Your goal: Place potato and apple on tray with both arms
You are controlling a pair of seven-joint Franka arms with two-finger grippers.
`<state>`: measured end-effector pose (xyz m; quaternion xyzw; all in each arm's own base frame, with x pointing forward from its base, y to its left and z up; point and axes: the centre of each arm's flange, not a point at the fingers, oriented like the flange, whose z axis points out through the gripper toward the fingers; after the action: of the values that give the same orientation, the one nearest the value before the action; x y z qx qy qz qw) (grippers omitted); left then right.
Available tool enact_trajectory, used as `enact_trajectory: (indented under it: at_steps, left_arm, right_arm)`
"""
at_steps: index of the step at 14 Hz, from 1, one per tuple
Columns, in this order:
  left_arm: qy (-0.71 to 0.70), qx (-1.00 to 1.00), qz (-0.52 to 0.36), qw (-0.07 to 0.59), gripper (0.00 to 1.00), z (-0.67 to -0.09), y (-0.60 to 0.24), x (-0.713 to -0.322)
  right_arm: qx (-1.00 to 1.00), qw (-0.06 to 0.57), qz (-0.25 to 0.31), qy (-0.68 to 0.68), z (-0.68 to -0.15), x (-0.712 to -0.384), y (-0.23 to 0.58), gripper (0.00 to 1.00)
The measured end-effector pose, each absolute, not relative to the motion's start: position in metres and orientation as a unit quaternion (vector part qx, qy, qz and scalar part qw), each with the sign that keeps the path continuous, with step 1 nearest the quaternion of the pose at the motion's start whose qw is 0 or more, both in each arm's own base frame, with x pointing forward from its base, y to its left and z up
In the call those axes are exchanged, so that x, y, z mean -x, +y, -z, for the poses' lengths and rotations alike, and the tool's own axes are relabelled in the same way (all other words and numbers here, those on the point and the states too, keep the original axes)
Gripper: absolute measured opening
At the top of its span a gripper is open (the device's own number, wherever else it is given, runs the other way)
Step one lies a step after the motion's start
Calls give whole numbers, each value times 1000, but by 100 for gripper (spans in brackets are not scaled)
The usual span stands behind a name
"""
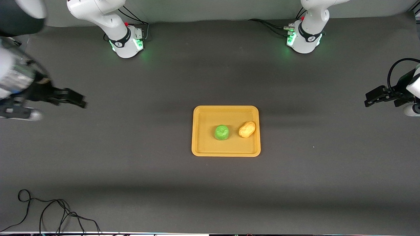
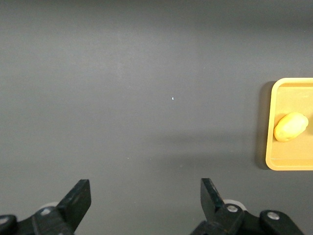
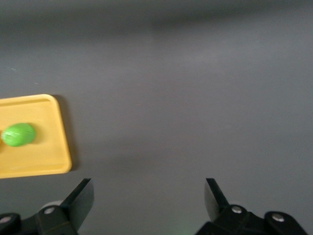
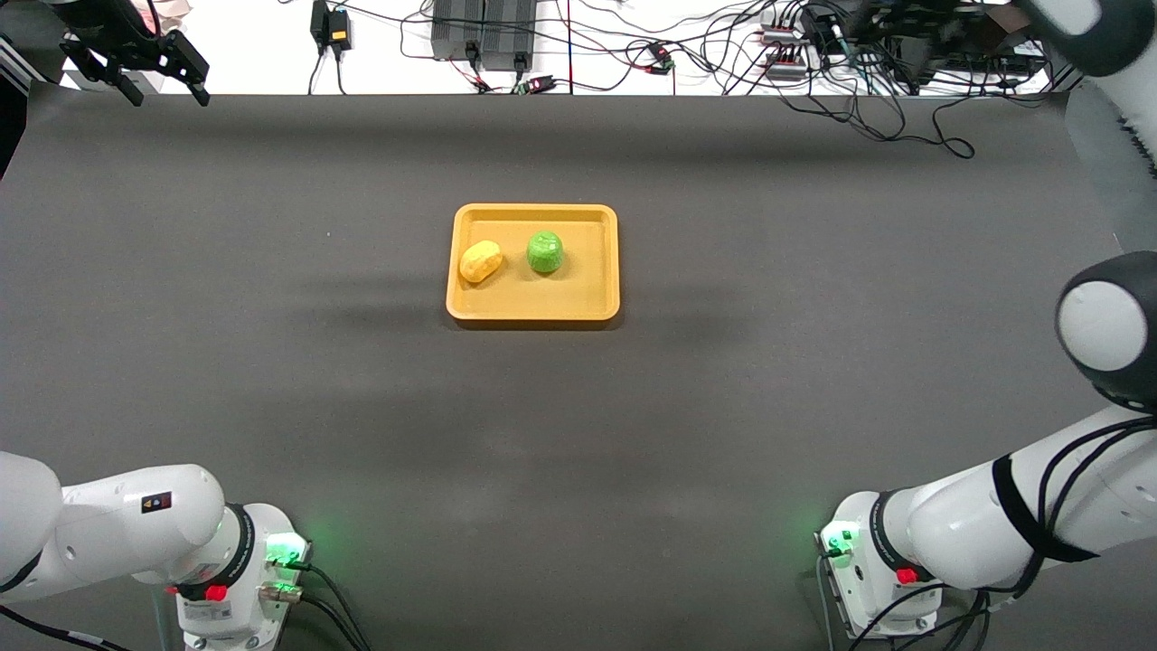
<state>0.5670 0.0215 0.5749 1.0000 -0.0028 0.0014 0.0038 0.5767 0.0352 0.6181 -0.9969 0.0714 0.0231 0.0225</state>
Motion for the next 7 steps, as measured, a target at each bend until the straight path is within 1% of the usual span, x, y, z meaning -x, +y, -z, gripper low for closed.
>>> enact_trajectory:
  at_steps: [3,7]
  left_arm:
    - [-2,-1000,-2,4,100,-575,22,-567]
    - [-2,-1000,-3,4,100,-576,23,-568]
  right_arm:
    - [997,27,-20,68,-614,-569,-12,100]
    - [998,27,-13,61,-611,-563,-32,100]
